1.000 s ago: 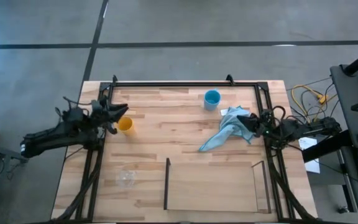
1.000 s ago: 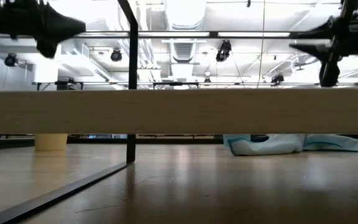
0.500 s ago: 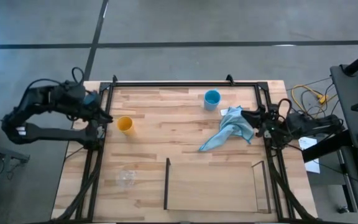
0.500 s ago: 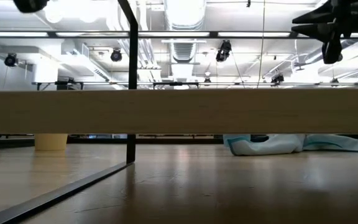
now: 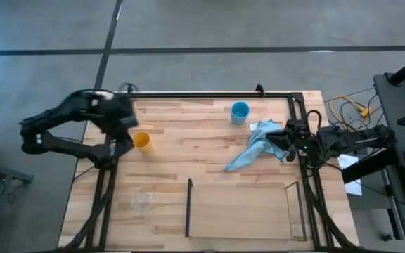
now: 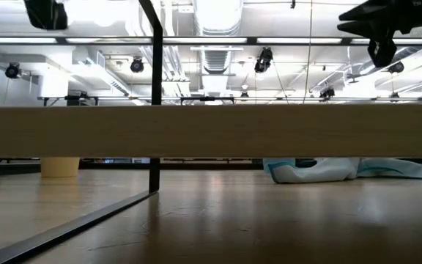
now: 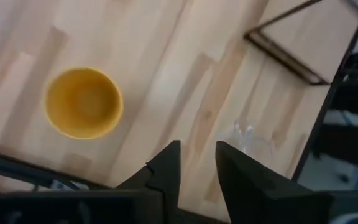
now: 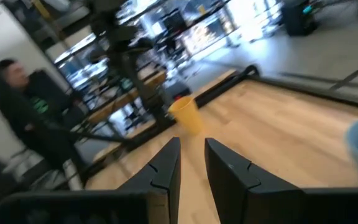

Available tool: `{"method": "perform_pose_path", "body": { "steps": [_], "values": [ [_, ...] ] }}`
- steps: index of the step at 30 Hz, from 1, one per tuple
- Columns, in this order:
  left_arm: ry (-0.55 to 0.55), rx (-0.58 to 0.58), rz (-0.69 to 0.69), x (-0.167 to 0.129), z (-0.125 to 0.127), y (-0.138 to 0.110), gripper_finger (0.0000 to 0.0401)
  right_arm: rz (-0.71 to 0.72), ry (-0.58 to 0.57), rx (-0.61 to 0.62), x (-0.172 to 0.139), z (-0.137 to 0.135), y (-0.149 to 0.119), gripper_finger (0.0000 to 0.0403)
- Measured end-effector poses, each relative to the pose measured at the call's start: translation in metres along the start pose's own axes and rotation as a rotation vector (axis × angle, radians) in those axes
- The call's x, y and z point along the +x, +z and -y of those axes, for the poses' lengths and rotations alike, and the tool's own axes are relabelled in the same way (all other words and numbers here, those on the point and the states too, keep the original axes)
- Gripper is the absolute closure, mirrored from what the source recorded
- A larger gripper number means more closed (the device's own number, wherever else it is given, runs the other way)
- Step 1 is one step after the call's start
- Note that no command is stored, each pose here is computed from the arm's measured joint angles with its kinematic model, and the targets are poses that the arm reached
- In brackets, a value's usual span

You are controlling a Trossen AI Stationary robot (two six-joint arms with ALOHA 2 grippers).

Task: Stack small to large cups/mugs on shelf
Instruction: Put the transparent cup on the shelf

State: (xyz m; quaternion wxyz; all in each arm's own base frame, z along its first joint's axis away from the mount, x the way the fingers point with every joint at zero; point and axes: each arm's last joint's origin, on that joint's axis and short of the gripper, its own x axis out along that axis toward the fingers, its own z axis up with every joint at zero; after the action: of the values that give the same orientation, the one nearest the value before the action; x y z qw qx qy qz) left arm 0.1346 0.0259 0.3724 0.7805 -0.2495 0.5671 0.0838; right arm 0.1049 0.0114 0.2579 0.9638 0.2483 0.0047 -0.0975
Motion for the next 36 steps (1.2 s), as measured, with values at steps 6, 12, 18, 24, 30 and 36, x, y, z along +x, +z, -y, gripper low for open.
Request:
{"method": "perform_pose_path", "body": {
  "steps": [6,12,18,24,30,36],
  "values": [
    [-0.158,-0.131,-0.226,0.031,0.011,0.014,0.0279,-0.098,0.079,-0.015,0.007,-0.005,-0.005,0.0335],
    [-0.137,-0.034,-0.398,0.058,0.051,0.008,0.029,-0.162,0.047,-0.041,0.013,-0.004,-0.012,0.0335],
    [-0.033,0.139,-0.358,0.074,0.102,-0.022,0.0311,-0.203,0.024,-0.057,0.016,-0.003,-0.017,0.0335],
    [0.058,0.069,-0.167,0.081,0.129,-0.048,0.032,-0.221,0.013,-0.065,0.019,-0.003,-0.019,0.0335],
    [0.109,-0.025,-0.195,0.102,0.125,-0.068,0.032,-0.227,0.01,-0.066,0.02,-0.003,-0.02,0.0335],
    [0.086,-0.039,-0.182,0.124,0.12,-0.072,0.032,-0.226,0.004,-0.012,0.02,-0.003,-0.02,0.0335]
  ]
}}
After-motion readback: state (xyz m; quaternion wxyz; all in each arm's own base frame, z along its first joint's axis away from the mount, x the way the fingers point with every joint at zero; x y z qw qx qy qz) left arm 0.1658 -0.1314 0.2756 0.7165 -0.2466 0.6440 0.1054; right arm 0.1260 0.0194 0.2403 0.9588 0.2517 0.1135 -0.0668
